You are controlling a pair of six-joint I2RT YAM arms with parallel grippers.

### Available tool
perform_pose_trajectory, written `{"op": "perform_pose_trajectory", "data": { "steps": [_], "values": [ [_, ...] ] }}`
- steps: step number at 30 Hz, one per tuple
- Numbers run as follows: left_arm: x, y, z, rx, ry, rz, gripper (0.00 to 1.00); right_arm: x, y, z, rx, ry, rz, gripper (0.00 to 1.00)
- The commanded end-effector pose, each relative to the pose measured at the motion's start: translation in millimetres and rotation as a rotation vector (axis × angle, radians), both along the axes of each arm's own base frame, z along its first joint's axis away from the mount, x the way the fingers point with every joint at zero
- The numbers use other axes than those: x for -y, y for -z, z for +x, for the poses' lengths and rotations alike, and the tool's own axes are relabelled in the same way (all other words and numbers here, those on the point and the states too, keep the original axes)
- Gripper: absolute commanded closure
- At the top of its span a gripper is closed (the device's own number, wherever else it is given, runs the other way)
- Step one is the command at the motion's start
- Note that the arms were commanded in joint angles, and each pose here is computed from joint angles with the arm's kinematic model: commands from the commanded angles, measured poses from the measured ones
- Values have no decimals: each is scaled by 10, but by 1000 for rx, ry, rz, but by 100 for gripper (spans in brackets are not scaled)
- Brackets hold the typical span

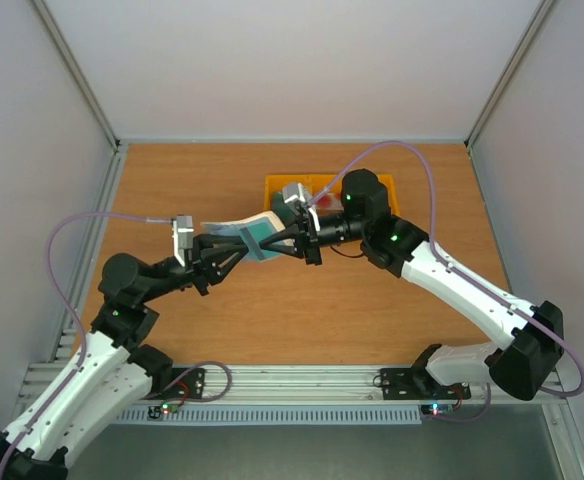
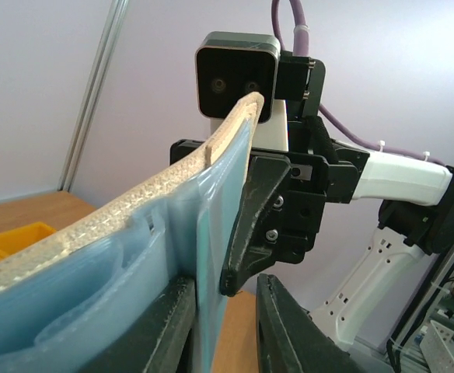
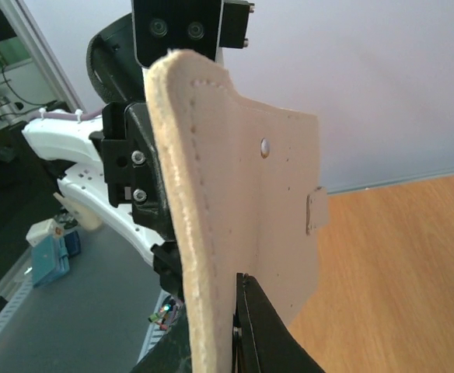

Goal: Take the credit cards out of the card holder

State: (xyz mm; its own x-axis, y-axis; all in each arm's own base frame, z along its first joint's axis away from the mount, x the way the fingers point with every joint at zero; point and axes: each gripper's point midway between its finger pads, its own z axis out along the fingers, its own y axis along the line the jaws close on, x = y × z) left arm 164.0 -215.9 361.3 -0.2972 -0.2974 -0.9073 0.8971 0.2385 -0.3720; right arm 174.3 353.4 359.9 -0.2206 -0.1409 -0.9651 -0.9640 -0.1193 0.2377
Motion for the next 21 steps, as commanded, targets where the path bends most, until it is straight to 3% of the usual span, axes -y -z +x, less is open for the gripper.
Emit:
{"op": "perform_pose_trajectory", "data": {
  "steps": [1, 8, 14, 18, 21],
  "values": [
    [154, 132, -269, 11, 173, 41, 76, -130, -136, 158, 60, 46, 20, 99],
    [161, 199, -251, -10, 169, 60, 75, -185, -350, 162, 103, 13, 95, 99],
    [146, 226, -167, -5, 119, 61, 56, -183, -402, 48, 84, -63, 119, 99],
    [132, 243, -184, 29, 106, 91, 58, -109, -378, -24, 99, -67, 97, 99],
    [117, 326, -332, 87, 146, 189, 58, 31, -324, 19, 97, -3, 20, 99]
  ]
}}
